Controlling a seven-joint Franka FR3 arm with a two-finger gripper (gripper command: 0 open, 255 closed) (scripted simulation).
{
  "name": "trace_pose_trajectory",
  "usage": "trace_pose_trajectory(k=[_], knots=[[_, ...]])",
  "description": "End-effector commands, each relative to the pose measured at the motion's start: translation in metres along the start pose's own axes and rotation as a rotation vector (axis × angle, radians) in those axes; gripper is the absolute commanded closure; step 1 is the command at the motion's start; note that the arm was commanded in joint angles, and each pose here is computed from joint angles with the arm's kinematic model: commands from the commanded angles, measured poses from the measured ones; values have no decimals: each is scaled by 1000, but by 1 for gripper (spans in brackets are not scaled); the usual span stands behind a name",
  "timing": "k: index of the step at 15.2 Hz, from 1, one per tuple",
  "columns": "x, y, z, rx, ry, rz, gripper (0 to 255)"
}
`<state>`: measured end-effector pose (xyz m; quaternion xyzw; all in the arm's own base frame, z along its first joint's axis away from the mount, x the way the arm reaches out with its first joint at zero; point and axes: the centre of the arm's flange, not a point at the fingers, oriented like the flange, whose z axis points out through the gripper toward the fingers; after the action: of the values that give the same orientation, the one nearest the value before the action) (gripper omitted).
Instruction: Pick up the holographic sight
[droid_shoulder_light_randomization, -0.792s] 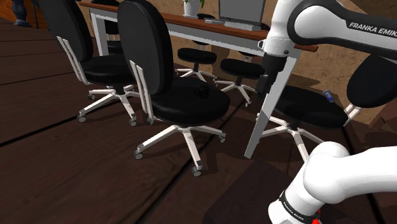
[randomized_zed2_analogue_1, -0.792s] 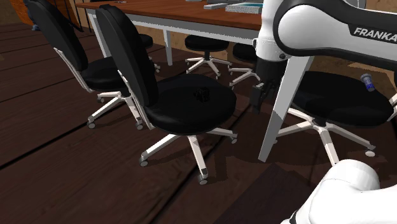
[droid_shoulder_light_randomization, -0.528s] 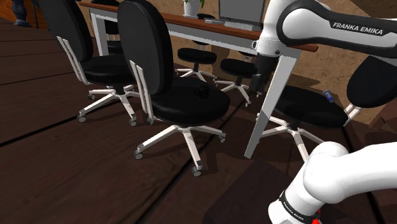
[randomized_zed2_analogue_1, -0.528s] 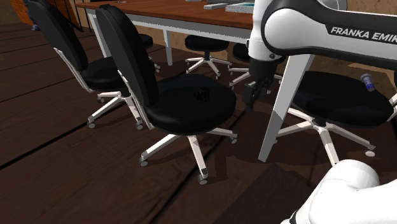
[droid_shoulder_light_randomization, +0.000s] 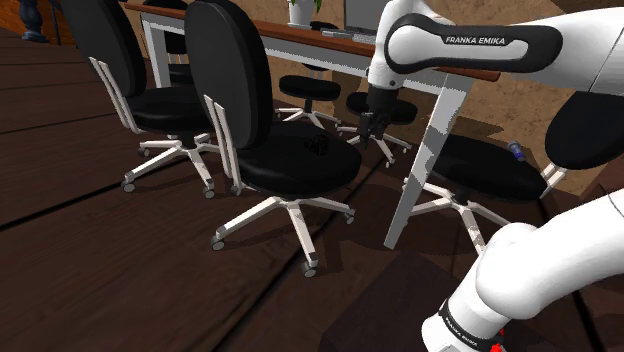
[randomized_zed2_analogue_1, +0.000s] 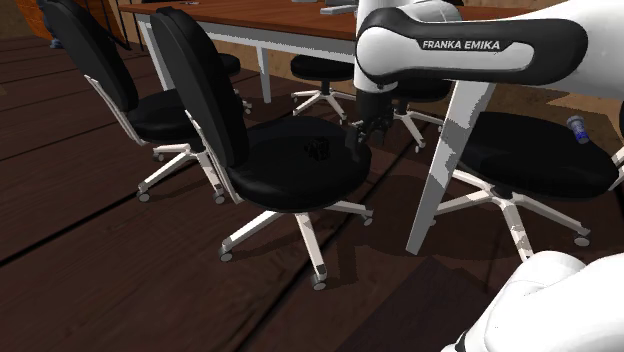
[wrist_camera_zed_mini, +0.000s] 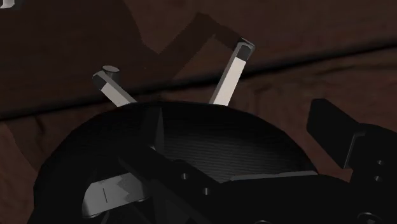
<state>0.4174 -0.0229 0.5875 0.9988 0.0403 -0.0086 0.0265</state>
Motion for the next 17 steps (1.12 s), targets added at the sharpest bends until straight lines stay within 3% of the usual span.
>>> trace_pose_trajectory(k=[1,17], knots=[[26,5,4,5,3,10,0],[223,59,51,42,20,88,0]])
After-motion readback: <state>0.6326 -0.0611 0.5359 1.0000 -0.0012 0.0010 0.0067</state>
